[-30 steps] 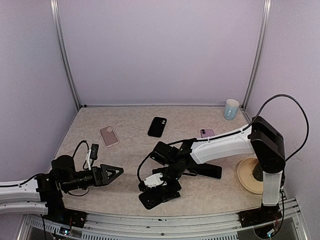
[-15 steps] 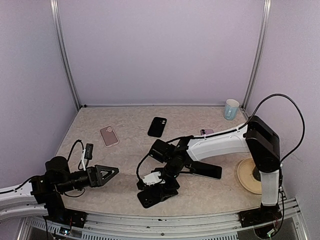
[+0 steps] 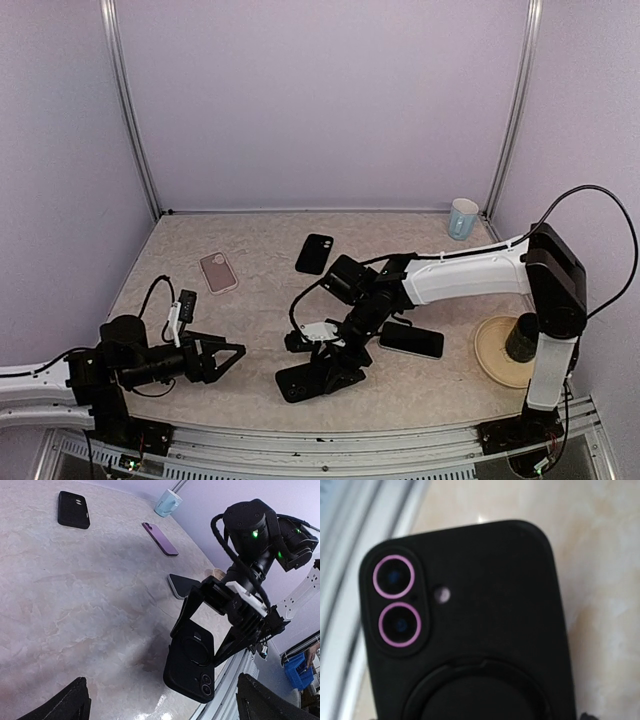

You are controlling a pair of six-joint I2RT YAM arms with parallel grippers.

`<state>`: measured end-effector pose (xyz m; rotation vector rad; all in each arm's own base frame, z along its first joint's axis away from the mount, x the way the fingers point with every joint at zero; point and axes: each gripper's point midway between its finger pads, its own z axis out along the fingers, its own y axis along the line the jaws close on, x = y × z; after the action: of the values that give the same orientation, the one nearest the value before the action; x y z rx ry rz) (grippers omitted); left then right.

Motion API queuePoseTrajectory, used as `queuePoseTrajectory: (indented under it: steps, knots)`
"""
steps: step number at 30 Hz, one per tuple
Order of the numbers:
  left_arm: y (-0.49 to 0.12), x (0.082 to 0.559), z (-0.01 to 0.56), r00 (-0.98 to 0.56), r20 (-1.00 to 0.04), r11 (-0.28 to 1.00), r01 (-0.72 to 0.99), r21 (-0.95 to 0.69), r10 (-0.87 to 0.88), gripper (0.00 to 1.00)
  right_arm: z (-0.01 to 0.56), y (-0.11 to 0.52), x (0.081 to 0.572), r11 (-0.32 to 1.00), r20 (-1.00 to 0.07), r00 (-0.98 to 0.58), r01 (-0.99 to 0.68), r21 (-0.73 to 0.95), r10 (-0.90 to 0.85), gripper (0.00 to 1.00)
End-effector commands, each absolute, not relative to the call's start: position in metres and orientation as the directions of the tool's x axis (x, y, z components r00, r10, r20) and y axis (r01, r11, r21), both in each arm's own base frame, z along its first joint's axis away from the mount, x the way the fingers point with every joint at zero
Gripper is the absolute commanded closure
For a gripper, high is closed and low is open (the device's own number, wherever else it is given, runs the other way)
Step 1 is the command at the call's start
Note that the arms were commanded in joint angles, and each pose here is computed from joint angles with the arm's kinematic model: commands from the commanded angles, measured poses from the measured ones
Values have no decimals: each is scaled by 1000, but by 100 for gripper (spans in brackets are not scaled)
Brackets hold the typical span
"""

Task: Put the phone into the phone case
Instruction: Pass from the right arm to the left

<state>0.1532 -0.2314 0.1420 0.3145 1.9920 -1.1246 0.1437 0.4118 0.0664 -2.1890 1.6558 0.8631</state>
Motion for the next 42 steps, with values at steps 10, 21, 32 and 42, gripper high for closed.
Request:
queuePoseTrajectory:
  steps: [10,21,32,42]
  knots:
    - [-282,117,228,-48,-999,490,871,-42,-1,1,151,404,142,-326,-798,3,-914,243,-603,27]
    - [-337,95,218,314,-871,240,876,419,377,1,153,397,142,-328,-802,-27,-904,274,-596,27]
    - [-338,83,186,434,-710,-3,855,519,555,5,155,391,140,-332,-808,-22,-905,266,-589,26]
    - [-337,92,170,486,-589,-43,793,607,645,17,164,390,134,-359,-822,-23,-892,273,-568,26]
